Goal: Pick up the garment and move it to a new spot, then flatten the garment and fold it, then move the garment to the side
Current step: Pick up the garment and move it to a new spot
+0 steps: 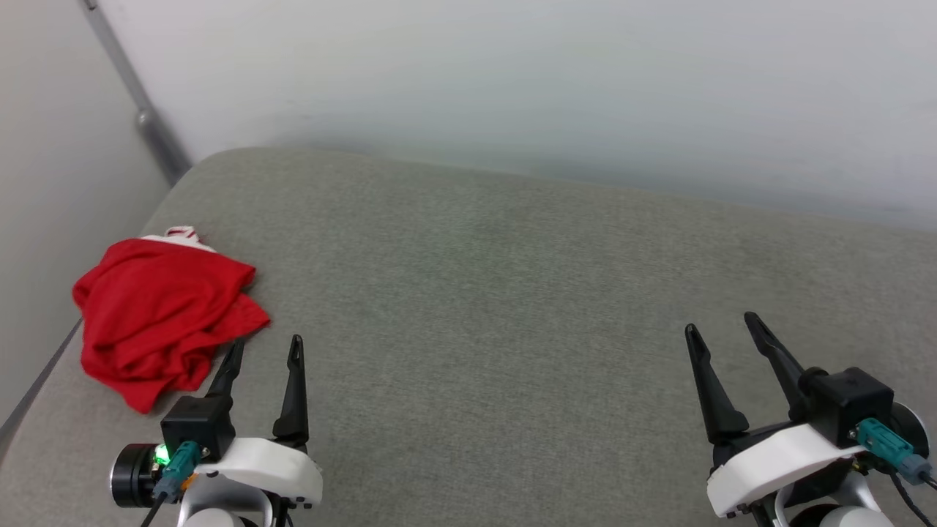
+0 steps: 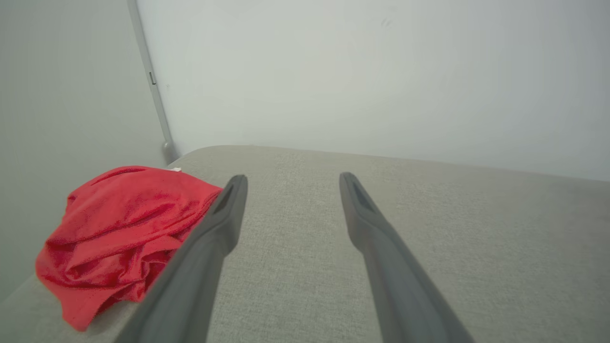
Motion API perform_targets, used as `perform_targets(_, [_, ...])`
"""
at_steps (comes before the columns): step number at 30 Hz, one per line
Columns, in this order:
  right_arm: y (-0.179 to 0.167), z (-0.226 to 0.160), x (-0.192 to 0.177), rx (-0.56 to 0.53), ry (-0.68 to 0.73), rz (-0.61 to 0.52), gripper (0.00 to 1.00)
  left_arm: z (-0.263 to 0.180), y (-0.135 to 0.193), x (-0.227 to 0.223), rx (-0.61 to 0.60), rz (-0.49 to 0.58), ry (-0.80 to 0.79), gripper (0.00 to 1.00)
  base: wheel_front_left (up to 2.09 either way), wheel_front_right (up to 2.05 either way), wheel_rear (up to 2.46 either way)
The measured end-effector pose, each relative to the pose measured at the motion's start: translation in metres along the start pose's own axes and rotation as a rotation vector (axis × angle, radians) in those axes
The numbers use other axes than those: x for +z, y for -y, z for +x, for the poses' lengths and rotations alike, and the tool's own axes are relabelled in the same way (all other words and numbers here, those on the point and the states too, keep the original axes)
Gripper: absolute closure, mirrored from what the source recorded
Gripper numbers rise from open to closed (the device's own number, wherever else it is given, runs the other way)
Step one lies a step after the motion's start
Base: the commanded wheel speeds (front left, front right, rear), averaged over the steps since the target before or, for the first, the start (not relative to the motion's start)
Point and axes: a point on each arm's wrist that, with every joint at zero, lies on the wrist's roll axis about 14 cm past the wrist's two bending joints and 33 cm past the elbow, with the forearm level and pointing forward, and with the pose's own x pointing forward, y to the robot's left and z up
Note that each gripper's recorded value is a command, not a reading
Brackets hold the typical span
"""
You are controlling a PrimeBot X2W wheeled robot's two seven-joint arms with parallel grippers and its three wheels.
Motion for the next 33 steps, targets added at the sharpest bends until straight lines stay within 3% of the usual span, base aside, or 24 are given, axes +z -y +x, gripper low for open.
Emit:
perform_targets(12, [-0.081, 0.039, -0.001, 0.260, 0.002, 0.010, 0.00, -0.050, -0.082, 0.015, 0.262, 0.017, 0.028, 0.00, 0.00, 0.00, 0.00])
perform_targets(19, [-0.116, 0.049, 0.000, 0.362, 0.011, 0.024, 0.00, -0.079, -0.109, 0.014, 0.368, 0.025, 0.016, 0.00, 0.00, 0.00, 0.00])
perform_targets(33, [-0.117, 0.057, -0.004, 0.369, 0.001, 0.043, 0.00, -0.068, -0.115, 0.014, 0.376, 0.031, 0.008, 0.00, 0.00, 0.00, 0.00])
